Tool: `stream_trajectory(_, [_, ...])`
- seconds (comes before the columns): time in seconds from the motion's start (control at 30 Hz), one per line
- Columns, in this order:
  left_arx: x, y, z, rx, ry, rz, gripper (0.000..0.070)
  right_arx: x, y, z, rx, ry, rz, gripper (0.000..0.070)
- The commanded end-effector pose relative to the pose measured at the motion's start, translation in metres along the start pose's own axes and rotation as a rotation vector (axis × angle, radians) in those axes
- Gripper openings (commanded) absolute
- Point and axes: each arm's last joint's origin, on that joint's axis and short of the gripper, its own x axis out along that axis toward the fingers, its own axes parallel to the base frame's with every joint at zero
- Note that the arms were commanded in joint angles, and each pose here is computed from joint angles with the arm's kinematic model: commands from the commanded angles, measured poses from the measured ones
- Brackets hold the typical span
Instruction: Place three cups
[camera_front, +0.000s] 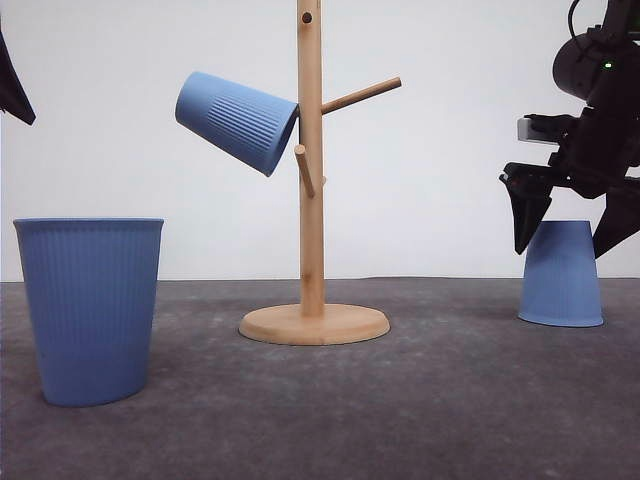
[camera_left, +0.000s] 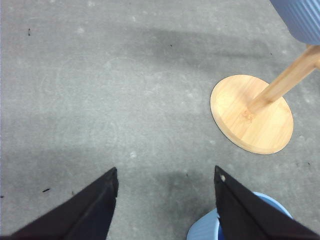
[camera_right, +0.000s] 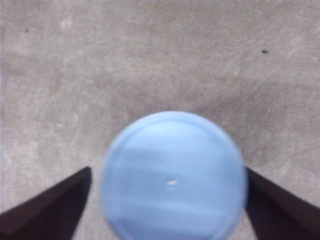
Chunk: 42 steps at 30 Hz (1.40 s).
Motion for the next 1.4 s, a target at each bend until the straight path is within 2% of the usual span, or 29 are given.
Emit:
stream_trajectory(0.0, [-0.001,-0.001,0.004,0.0,-0.015,-0.001,0.0353,0.004,-0.001,0.005,-0.012,-0.016,0.0,0.047])
stream_trajectory(0.2, [-0.001,-0.001,0.004,0.0,-0.015,-0.001,0.0353,0.003,-0.003,0.005,-0.007,-0.02,-0.004,0.0347])
stream_trajectory(0.43, [-0.001,-0.001,0.004,0.0,-0.015,-0.001,0.0353,-0.009,-0.002,0.007,-0.031,-0.037,-0.003,0.0345])
stream_trajectory(0.67, [-0.001,-0.001,0.004,0.002,-0.017,0.002,0.0353,-0.056,0.006,0.006,-0.041,-0.078,0.019,0.0345])
stream_trajectory(0.8, [-0.001,-0.001,0.004,0.005,-0.02,0.002,0.0353,-0.088,0.014,0.002,-0.054,-0.123,0.113,0.0345])
stream_trajectory(0.9, [-0.001,-0.001,0.005,0.005,-0.025,0.001,0.0353,-0.112,0.02,-0.006,-0.073,-0.21,0.182,0.0345])
stream_trajectory(1.0, [-0.001,-0.001,0.005,0.006,-0.026,0.001,0.0353,-0.132,0.024,-0.023,-0.06,-0.309,0.262,0.0344])
stream_trajectory(1.2, [-0.001,-0.001,0.006,0.009,-0.041,-0.001,0.0353,-0.152,0.023,-0.06,0.061,-0.451,0.482,0.0343])
stream_trajectory(1.37, [-0.001,-0.001,0.006,0.008,-0.04,-0.001,0.0353,-0.15,0.016,-0.076,0.208,-0.464,0.683,0.0342])
